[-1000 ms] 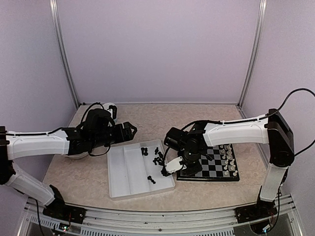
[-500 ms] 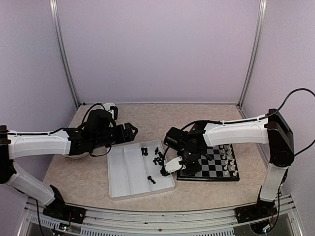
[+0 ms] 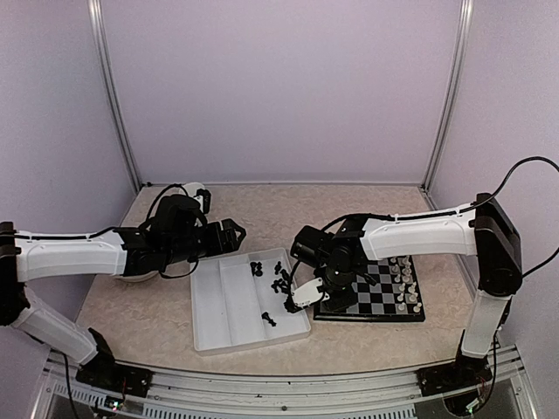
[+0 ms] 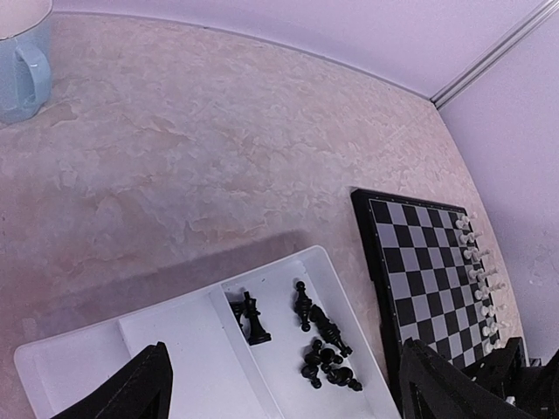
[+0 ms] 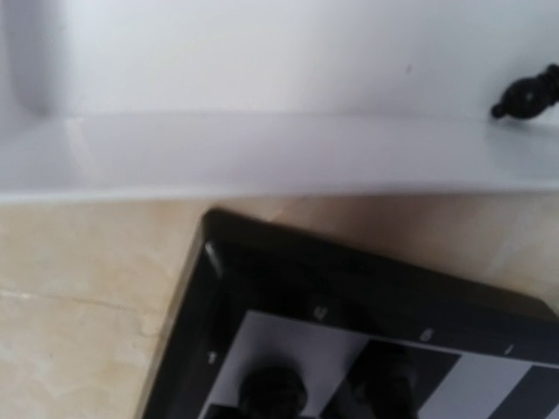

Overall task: Set up the chess pieces on the board
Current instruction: Place the rook at a8, then pick up the queen from the storage box, then pass from the left arm to the right

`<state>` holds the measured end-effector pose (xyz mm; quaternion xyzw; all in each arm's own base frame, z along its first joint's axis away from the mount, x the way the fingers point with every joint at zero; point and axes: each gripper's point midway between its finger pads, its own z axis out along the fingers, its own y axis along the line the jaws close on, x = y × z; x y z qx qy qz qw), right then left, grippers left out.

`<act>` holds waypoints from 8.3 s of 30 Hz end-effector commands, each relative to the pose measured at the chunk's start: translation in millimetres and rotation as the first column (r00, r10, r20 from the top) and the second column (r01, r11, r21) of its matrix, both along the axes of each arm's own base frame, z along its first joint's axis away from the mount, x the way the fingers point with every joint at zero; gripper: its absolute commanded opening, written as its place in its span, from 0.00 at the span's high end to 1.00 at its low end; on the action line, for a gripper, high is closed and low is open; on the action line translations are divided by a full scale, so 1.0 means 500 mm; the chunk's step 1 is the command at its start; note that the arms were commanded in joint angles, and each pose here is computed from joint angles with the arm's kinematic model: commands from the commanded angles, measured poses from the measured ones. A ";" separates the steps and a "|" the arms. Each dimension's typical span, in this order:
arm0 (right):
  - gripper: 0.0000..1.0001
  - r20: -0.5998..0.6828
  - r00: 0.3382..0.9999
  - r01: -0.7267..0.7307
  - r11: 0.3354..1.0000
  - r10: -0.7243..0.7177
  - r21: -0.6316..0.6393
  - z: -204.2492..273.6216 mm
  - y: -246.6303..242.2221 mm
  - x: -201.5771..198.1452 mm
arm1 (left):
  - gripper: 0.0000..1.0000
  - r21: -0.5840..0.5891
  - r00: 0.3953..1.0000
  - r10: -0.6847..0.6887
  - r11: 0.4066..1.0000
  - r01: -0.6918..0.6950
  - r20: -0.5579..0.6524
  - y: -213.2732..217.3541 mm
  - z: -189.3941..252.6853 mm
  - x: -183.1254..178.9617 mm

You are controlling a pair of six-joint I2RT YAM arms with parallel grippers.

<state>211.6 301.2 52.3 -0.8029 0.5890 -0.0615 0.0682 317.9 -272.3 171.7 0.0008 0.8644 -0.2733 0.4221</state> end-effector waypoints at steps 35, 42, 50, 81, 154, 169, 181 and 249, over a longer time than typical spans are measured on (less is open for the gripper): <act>0.94 -0.074 0.997 0.008 1.000 -0.008 0.003 -0.016 0.010 -0.006 | 0.11 -0.005 0.999 -0.033 0.999 0.033 -0.012 -0.021 -0.016 0.000; 0.94 -0.066 0.998 0.009 1.000 -0.009 0.006 -0.022 0.018 0.001 | 0.11 -0.004 0.999 -0.033 0.999 0.033 -0.017 -0.020 -0.021 -0.001; 0.84 -0.071 0.997 0.008 1.000 -0.007 0.018 -0.013 0.021 -0.001 | 0.11 -0.003 0.999 -0.035 0.999 0.034 -0.019 -0.021 -0.023 -0.002; 0.74 -0.081 0.977 0.205 0.755 -0.198 0.623 0.242 -0.028 0.059 | 0.29 0.597 0.747 -0.538 0.470 0.650 -0.390 -0.178 -0.235 -0.191; 0.77 -0.134 0.971 0.239 0.777 -0.198 0.583 0.207 -0.030 0.058 | 0.88 0.505 0.542 -0.421 0.206 0.838 -0.727 -0.121 -0.342 -0.283; 0.79 -0.219 0.955 0.297 0.667 -0.201 0.684 0.280 -0.005 0.076 | 0.95 0.501 0.691 -0.682 0.524 0.689 -0.238 -0.241 -0.143 -0.194; 0.72 -0.684 0.730 0.569 0.572 -0.018 0.591 0.291 0.092 0.032 | 0.98 0.474 0.723 -0.689 0.653 0.592 0.047 -0.307 -0.080 -0.206; 0.97 -0.624 0.741 0.620 0.612 -0.250 0.491 0.183 0.071 0.099 | 0.25 0.475 0.758 -0.634 0.720 0.506 0.153 -0.294 -0.025 -0.219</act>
